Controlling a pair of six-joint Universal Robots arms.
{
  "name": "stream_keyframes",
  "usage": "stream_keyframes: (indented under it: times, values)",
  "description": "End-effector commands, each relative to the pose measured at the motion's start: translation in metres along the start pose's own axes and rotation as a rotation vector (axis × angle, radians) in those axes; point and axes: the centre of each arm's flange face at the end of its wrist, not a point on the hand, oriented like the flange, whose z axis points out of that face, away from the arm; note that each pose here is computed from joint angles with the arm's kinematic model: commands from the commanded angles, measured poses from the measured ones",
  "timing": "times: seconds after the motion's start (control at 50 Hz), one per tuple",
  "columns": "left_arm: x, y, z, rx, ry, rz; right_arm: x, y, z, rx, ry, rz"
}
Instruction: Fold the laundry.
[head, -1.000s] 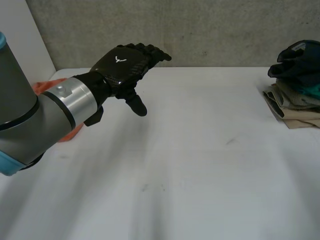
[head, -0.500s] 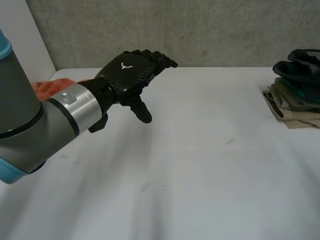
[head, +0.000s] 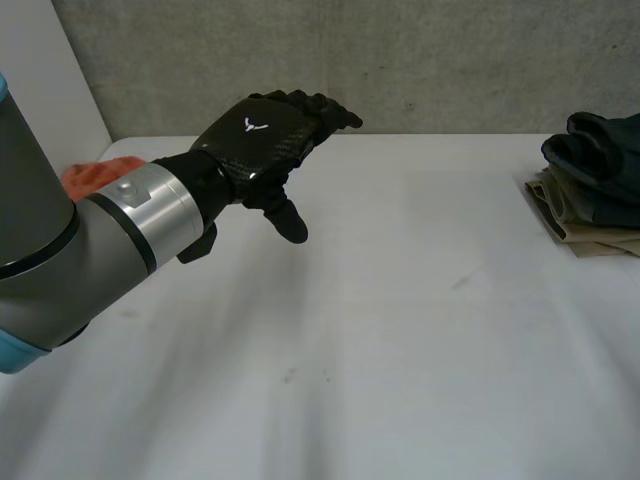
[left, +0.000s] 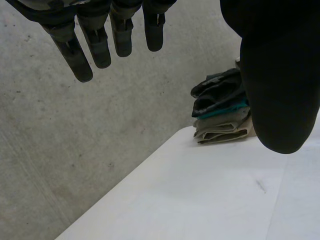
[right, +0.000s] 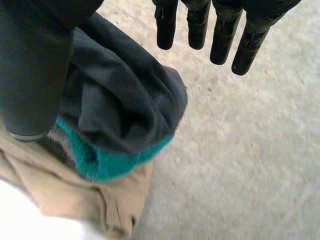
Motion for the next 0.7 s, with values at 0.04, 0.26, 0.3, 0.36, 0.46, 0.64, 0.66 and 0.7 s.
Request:
stream_keyframes:
  times: [0.04, 0.26, 0.3, 0.36, 0.46, 0.64, 0.66, 0.7]
  values:
    - [0.0, -0.001, 0.001, 0.004, 0.002, 0.0, 0.054, -0.024, -0.041, -0.095, 0.141, 0.052]
    - [-0.006, -0.004, 0.002, 0.02, -0.021, 0.009, 0.127, -0.095, -0.049, -0.047, 0.539, -0.316]
    - [-0.016, -0.006, 0.004, 0.038, -0.069, 0.02, 0.076, -0.141, -0.022, 0.111, 0.455, -0.347]
    - [-0.038, -0.011, 0.006, 0.077, -0.208, 0.052, -0.003, -0.184, -0.005, 0.299, 0.283, -0.298]
    - [-0.103, -0.011, 0.003, 0.105, -0.502, 0.109, -0.121, -0.205, -0.019, 0.457, -0.034, -0.173]
    - [-0.219, 0.09, -0.014, -0.251, -0.701, 0.372, -0.287, -0.148, -0.079, 0.354, -0.556, -0.059]
    - [-0.223, 0.099, -0.015, -0.278, -0.699, 0.386, -0.297, -0.14, -0.083, 0.335, -0.583, -0.059]
    - [-0.242, 0.131, -0.018, -0.38, -0.697, 0.459, -0.32, -0.119, -0.095, 0.278, -0.644, -0.066]
